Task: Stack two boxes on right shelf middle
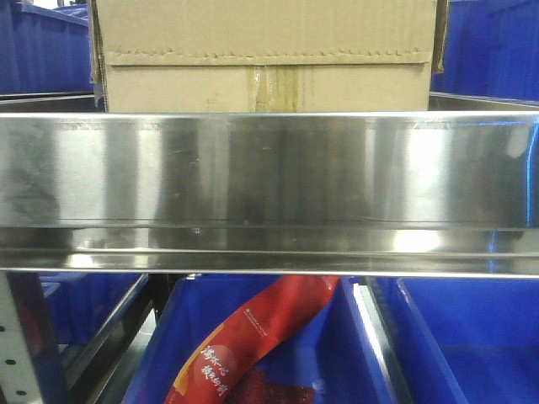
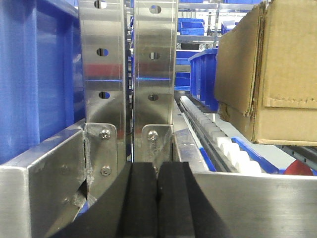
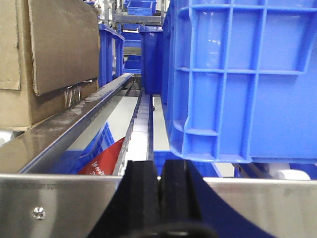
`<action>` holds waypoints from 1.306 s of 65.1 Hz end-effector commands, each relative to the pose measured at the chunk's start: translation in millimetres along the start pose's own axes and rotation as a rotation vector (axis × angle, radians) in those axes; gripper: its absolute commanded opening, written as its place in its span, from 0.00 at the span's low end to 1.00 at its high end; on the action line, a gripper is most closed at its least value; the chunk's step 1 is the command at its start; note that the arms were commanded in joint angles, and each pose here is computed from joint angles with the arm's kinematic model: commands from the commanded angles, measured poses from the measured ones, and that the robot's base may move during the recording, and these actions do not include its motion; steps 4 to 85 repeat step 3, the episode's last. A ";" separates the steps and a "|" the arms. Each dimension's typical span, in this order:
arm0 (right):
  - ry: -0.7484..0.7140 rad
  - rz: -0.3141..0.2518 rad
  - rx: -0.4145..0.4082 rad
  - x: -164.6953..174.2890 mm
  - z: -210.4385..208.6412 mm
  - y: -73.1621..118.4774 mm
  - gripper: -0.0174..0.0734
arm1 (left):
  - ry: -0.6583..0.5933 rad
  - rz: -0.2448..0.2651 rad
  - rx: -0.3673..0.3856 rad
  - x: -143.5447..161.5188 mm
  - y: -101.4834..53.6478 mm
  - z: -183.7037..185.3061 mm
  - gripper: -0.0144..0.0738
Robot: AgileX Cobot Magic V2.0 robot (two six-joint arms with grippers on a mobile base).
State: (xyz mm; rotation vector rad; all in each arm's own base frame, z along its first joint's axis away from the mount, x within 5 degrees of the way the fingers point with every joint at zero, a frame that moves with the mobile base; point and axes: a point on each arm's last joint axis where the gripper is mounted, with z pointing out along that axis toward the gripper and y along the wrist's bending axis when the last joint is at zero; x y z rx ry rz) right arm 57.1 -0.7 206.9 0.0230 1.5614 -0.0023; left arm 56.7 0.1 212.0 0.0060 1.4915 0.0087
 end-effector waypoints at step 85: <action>-0.033 -0.001 0.007 -2.2 -0.7 -0.5 0.01 | -0.024 -0.003 -0.005 -2.6 0.3 -0.5 0.04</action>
